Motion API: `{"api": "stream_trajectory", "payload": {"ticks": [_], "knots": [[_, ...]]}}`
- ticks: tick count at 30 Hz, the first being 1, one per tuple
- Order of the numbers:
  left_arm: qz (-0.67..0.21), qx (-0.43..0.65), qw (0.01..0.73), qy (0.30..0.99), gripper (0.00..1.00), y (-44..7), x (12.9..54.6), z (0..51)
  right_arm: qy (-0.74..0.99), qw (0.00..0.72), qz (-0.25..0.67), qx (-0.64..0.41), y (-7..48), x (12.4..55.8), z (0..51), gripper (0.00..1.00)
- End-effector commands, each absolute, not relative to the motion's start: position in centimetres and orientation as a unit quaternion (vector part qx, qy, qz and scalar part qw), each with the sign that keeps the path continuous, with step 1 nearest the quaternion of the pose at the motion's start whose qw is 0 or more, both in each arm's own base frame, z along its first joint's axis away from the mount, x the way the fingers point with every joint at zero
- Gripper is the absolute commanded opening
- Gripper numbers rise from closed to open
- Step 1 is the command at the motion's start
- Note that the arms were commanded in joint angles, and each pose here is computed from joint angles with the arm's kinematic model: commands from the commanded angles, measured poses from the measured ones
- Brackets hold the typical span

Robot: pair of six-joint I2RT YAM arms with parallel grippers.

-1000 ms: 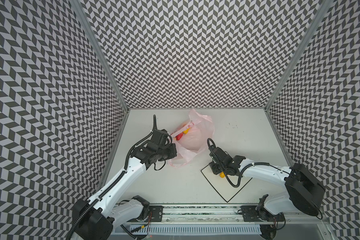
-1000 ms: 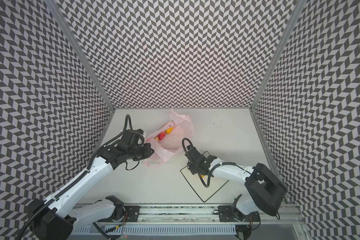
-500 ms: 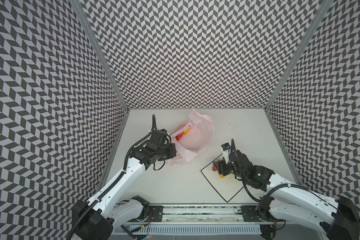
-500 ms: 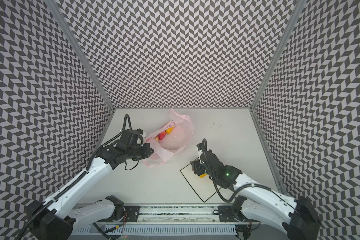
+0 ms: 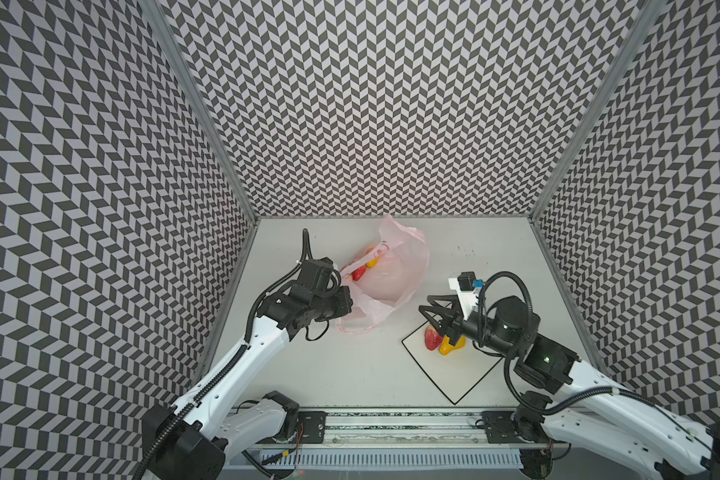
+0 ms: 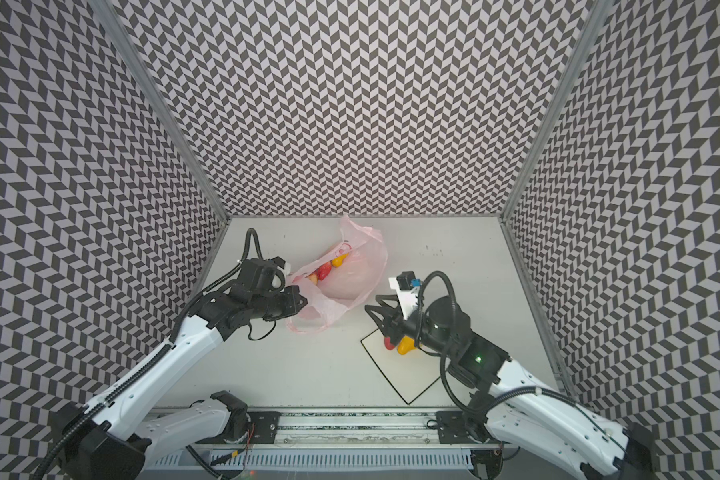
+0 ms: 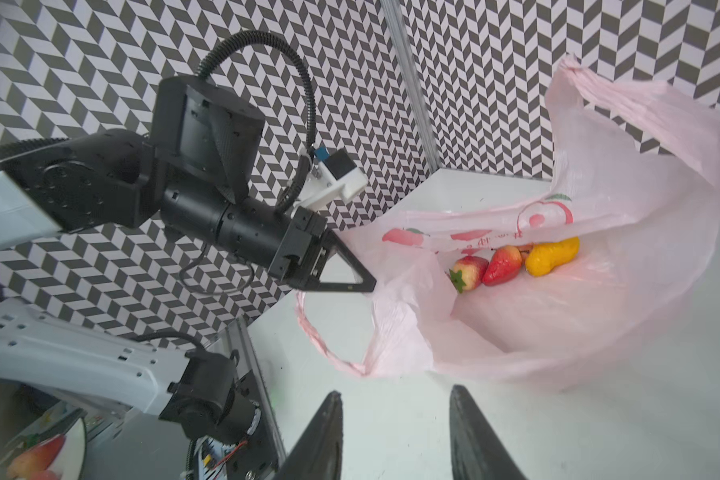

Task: Take the fake fruits out of the plastic bag
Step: 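Reach the open right gripper back into the pink bag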

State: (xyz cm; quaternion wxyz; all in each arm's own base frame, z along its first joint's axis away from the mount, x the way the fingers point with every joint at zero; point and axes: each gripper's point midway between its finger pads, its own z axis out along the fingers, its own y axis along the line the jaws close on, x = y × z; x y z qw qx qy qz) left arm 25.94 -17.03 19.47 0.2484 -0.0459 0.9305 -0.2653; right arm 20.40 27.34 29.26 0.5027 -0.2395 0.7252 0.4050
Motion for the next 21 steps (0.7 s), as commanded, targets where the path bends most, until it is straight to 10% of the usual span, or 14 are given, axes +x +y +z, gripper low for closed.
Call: {"api": "stream_trajectory", "payload": {"ticks": [1, 21], "knots": [[-0.275, -0.040, 0.265, 0.923, 0.00, -17.1, 26.2, 20.7, 0.699, 0.536, 0.399, -0.254, 29.8, 21.7, 31.5, 0.38], [-0.257, -0.045, 0.229, 0.938, 0.00, -16.3, 24.5, 19.1, 0.877, 0.371, 0.305, -0.021, 40.2, 37.7, 14.5, 0.41]]}}
